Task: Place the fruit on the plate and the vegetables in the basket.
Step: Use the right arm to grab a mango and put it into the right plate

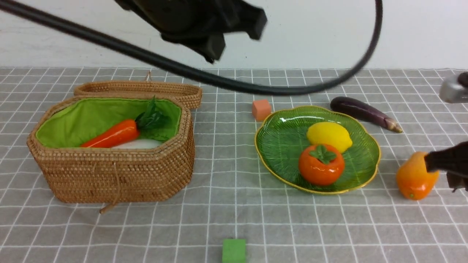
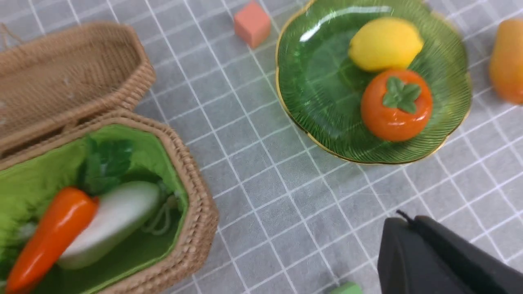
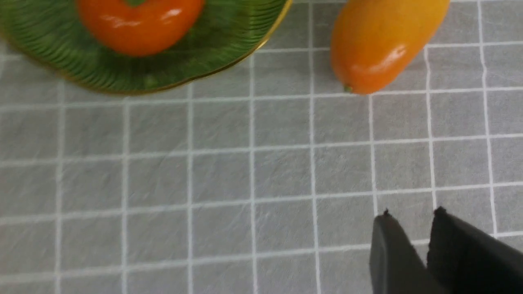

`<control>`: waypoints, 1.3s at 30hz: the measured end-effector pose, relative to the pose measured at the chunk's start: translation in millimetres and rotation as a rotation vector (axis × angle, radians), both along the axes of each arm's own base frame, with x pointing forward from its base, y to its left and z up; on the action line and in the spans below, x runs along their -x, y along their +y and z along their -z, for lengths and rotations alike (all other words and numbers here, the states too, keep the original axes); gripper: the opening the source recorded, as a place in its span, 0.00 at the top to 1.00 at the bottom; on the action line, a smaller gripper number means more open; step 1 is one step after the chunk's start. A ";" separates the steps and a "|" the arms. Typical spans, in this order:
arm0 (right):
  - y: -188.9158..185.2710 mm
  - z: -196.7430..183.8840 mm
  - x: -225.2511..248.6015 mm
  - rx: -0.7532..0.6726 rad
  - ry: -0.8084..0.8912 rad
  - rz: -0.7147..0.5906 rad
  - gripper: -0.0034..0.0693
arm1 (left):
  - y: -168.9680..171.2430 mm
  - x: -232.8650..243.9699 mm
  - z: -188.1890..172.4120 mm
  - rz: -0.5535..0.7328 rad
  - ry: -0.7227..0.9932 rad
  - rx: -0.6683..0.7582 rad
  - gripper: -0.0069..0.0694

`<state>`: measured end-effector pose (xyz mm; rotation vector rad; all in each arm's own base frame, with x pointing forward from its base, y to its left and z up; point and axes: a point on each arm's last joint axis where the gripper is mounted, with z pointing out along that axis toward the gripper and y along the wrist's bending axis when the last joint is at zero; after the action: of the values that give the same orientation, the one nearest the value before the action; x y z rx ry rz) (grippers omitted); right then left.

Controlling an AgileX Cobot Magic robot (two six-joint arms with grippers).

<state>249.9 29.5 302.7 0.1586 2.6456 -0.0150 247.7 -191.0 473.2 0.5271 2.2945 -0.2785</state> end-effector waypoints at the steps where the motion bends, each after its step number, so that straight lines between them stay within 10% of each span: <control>1: -7.5 8.8 -11.2 -0.014 0.016 0.033 0.73 | 6.0 7.2 -3.1 -0.005 -0.004 0.009 0.93; 7: -47.3 37.9 -60.6 -0.190 0.038 0.206 0.63 | 45.0 57.0 3.0 -0.015 0.021 0.044 0.93; 19: -73.0 96.5 -131.9 -0.353 0.121 0.271 0.06 | 102.8 141.0 106.7 0.047 -0.051 0.230 0.93; 32: -76.8 129.4 -151.8 -0.316 0.166 0.200 0.18 | 110.5 148.4 110.9 0.129 -0.194 0.186 0.93; 39: -37.1 70.5 -145.6 -0.364 0.146 0.057 0.18 | 107.1 143.7 105.2 0.094 -0.230 0.269 0.93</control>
<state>395.5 -7.6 232.2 0.3666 2.7642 0.4536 104.1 -83.9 368.0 0.5006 1.9753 -0.5351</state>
